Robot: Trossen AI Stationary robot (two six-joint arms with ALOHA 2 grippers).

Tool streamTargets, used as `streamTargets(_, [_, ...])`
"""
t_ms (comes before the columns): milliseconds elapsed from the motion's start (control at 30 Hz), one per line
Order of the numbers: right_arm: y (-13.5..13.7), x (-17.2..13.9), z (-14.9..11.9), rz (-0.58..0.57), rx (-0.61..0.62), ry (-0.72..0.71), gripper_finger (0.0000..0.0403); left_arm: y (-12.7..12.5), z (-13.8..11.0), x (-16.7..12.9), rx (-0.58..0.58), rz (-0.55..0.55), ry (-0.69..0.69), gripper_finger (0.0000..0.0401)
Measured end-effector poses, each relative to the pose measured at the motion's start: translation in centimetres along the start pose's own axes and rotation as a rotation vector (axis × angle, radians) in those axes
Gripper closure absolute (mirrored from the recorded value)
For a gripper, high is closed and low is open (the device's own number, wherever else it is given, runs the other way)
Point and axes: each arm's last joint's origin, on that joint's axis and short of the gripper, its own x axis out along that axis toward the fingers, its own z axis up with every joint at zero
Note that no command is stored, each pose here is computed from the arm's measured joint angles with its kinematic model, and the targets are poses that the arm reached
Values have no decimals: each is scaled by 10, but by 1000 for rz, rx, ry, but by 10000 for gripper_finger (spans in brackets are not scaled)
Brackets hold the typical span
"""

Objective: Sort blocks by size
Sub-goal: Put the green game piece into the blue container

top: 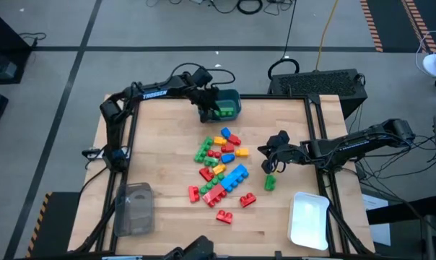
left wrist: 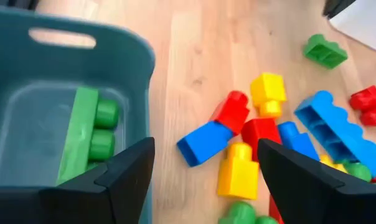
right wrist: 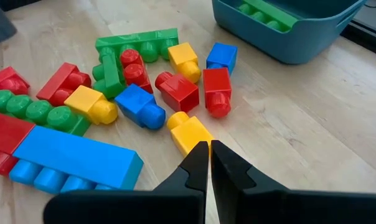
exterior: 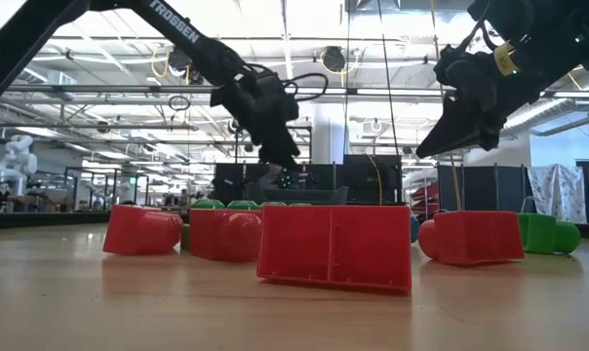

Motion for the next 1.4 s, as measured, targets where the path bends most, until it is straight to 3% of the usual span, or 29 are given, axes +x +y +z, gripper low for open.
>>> streamTargets(200, [0,0,0,-1,-3,2,399,-13,5,-1,18,9,14,114])
streamTargets(333, [0,0,0,-1,-3,4,399,-28,2,2,7,69,121,114])
streamTargets(567, [0,0,-1,2,0,7,399,-70,-4,13,10,49,315,114])
streamTargets(800, [4,1,-5,10,-19,26,399,-116,-2,36,64,28,392,114])
streamTargets(967, [8,4,-10,14,-45,51,399,-143,-5,48,96,97,461,114])
streamTargets(1167, [11,9,-16,3,-47,78,399,-156,-10,57,-16,272,470,114])
streamTargets(1400, [11,15,-21,-37,-59,95,399,-148,-34,74,-199,352,429,114])
